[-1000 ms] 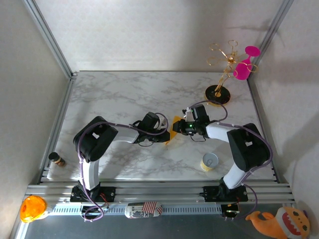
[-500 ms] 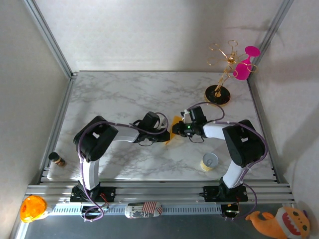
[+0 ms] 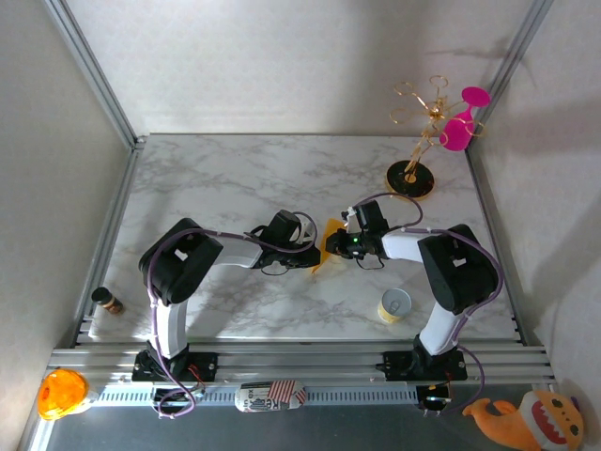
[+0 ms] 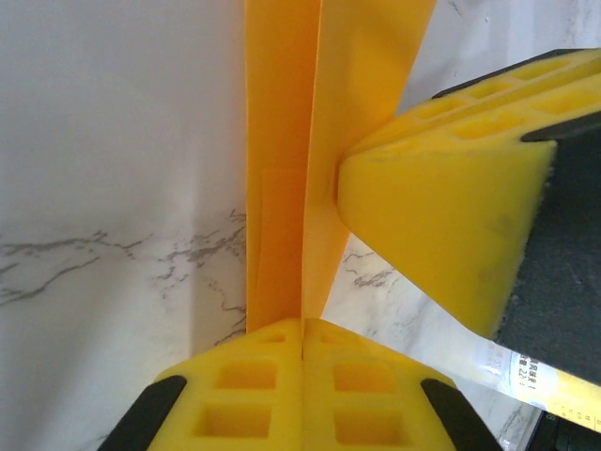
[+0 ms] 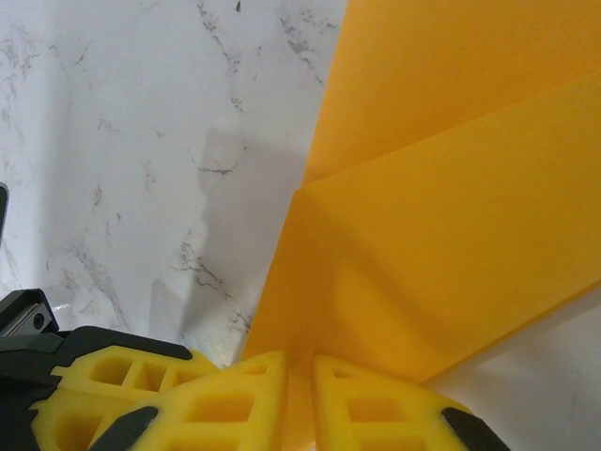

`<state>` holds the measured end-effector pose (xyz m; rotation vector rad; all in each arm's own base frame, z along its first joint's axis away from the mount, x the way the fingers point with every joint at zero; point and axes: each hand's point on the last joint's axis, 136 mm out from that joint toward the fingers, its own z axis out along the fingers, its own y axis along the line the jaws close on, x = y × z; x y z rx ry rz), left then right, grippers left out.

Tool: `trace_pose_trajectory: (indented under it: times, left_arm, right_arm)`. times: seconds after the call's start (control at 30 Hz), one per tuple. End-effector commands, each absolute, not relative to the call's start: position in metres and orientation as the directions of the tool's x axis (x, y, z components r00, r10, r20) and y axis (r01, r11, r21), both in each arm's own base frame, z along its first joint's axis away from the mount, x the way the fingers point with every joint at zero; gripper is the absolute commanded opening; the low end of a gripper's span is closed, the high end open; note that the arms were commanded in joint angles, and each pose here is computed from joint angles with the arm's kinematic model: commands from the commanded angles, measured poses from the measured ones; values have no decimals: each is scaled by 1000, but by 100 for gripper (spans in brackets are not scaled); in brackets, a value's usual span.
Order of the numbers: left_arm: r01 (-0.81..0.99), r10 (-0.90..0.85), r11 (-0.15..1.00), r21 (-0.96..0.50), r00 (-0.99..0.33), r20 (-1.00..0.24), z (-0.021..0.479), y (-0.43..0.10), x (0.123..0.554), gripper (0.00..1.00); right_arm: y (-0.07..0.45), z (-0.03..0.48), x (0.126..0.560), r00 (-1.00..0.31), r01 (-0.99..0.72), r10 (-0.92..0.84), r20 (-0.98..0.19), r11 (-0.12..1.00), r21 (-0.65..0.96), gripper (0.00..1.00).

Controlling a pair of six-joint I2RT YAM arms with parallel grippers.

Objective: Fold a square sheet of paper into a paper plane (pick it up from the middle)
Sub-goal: Fold the wing for the fifth time at the center of the table.

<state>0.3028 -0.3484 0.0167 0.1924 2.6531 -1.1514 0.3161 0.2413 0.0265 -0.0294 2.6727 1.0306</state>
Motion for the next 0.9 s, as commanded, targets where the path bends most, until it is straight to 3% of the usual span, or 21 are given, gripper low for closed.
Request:
trace_pose_trajectory:
  times: [0.0, 0.27, 0.5, 0.87]
  left_arm:
    - [116, 36, 782, -612, -989, -142, -39, -327, 280, 4]
    - [116, 37, 786, -607, -989, -140, -40, -326, 280, 4]
    - [117, 41, 788, -605, -990, -137, -41, -326, 279, 4]
    - [115, 40, 786, -607, -990, -136, -39, -327, 279, 5]
  right_arm:
    - [234, 14, 317, -967, -84, 83, -242, 790, 607, 17]
    - [235, 17, 318, -968, -82, 82, -237, 790, 607, 17]
    - [252, 50, 318, -955, -167, 60, -291, 702, 693, 19]
    - [238, 8, 309, -977, -77, 68, -203, 774, 629, 18]
